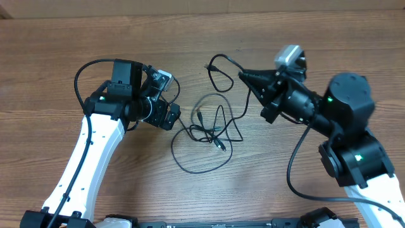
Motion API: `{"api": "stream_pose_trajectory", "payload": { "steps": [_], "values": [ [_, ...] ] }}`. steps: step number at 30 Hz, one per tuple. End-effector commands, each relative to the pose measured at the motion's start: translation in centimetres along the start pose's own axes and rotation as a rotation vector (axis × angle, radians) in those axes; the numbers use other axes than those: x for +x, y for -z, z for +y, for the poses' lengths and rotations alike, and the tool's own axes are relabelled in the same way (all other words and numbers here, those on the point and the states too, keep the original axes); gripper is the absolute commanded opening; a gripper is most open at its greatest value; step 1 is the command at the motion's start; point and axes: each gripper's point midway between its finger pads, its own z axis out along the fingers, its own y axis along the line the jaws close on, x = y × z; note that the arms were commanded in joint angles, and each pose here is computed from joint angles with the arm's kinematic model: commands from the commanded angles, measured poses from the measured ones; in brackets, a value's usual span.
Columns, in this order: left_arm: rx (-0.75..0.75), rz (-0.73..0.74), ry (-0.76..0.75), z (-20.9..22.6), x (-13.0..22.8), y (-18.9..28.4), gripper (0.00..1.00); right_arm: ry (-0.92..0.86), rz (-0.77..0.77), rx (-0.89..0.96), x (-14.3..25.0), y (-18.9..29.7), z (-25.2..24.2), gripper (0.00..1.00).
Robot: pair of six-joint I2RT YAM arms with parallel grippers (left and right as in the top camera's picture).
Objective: Untangle cables
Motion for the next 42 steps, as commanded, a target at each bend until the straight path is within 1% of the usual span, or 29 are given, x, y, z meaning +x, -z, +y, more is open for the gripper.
{"api": "stream_pose_trajectory", "payload": {
  "steps": [1,12,15,21,31,35,38,42],
  "values": [
    [0.009,-0.029,-0.011,-0.3,-0.7,0.7,0.99,0.078,-0.128,-0.041,-4.6,1.9,2.0,0.04],
    [0.009,-0.029,-0.011,-0.3,-0.7,0.7,0.99,0.307,-0.481,-0.071,-13.1,6.1,5.2,0.04],
    [0.009,-0.029,-0.011,-0.3,-0.7,0.7,0.99,0.365,-0.567,-0.077,-14.9,7.2,6.0,0.04],
    [0.009,-0.029,-0.011,-0.3,-0.7,0.7,1.00,0.451,-0.691,-0.080,-17.2,9.1,7.2,0.04],
    [0.009,-0.029,-0.011,-0.3,-0.7,0.7,1.00,0.541,-0.823,-0.080,-19.2,10.7,8.2,0.04],
    [0.009,-0.029,-0.011,-0.3,-0.7,0.7,0.99,0.537,-0.876,-0.026,-19.9,10.2,6.9,0.04],
    [0.009,-0.029,-0.011,-0.3,-0.7,0.7,1.00,0.512,-0.864,-0.003,-19.7,8.8,5.6,0.04],
    [0.009,-0.029,-0.011,-0.3,-0.7,0.7,1.00,0.382,-0.775,-0.016,-18.0,5.7,3.3,0.04]
  ]
}}
